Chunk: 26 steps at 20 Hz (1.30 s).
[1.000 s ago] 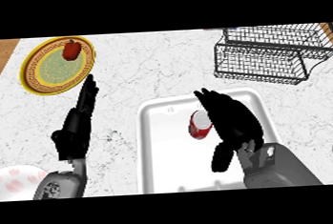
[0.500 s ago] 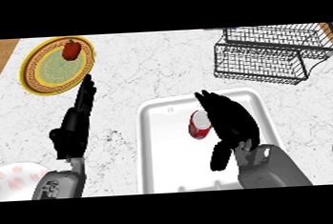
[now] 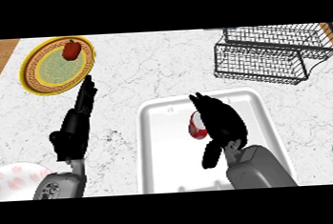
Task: Pick the can from the tray and place it in the tiered basket
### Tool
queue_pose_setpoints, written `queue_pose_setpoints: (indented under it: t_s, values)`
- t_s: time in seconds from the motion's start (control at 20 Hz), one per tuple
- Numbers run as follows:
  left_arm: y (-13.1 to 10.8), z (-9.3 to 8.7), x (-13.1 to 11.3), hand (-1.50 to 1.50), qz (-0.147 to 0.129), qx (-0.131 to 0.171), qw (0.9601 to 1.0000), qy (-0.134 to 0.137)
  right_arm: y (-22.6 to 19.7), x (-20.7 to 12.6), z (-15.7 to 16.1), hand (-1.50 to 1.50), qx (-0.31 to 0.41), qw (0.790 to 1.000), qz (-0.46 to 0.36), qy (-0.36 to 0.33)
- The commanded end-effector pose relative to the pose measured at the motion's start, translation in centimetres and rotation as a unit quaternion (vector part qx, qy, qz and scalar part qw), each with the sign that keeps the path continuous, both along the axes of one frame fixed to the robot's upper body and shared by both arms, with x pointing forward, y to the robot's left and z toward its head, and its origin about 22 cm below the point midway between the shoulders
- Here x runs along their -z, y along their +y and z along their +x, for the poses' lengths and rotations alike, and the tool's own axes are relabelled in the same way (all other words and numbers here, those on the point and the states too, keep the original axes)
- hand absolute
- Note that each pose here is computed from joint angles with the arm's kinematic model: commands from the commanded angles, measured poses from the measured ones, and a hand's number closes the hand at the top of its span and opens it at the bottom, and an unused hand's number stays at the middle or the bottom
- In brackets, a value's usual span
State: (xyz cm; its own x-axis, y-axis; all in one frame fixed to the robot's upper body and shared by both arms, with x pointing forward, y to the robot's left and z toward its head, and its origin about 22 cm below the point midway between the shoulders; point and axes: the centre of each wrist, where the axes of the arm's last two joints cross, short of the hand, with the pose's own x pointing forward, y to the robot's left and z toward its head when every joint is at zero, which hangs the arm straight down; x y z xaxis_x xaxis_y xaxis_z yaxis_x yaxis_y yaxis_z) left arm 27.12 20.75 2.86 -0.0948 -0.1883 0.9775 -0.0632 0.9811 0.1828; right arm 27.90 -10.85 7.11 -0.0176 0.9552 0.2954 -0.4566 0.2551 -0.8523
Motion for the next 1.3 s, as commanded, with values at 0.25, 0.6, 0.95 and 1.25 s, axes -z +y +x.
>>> queue_pose_setpoints:
  t_s: [0.25, 0.6, 0.95, 1.25]
  values:
    - [-1.9, -0.6, 0.0, 0.00, 0.009, -0.005, 0.9999, -0.007, -1.2, 1.1, -0.3, -1.50, 0.017, 0.999, 0.029, -0.026]
    - [-0.3, -0.8, 0.0, 0.00, -0.004, -0.002, 1.0000, 0.001, -0.4, 2.6, 1.3, 1.50, -0.012, 0.992, -0.040, -0.117]
    - [-1.5, -0.6, 0.2, 0.00, 0.003, 0.010, 0.9999, 0.008, 2.4, 5.2, 2.3, 1.50, 0.089, 0.975, -0.202, -0.009]
    - [-1.2, -0.6, -0.3, 0.00, 0.000, 0.004, 0.9999, 0.009, 1.5, 4.0, 5.1, 1.50, 0.143, 0.959, -0.244, -0.011]
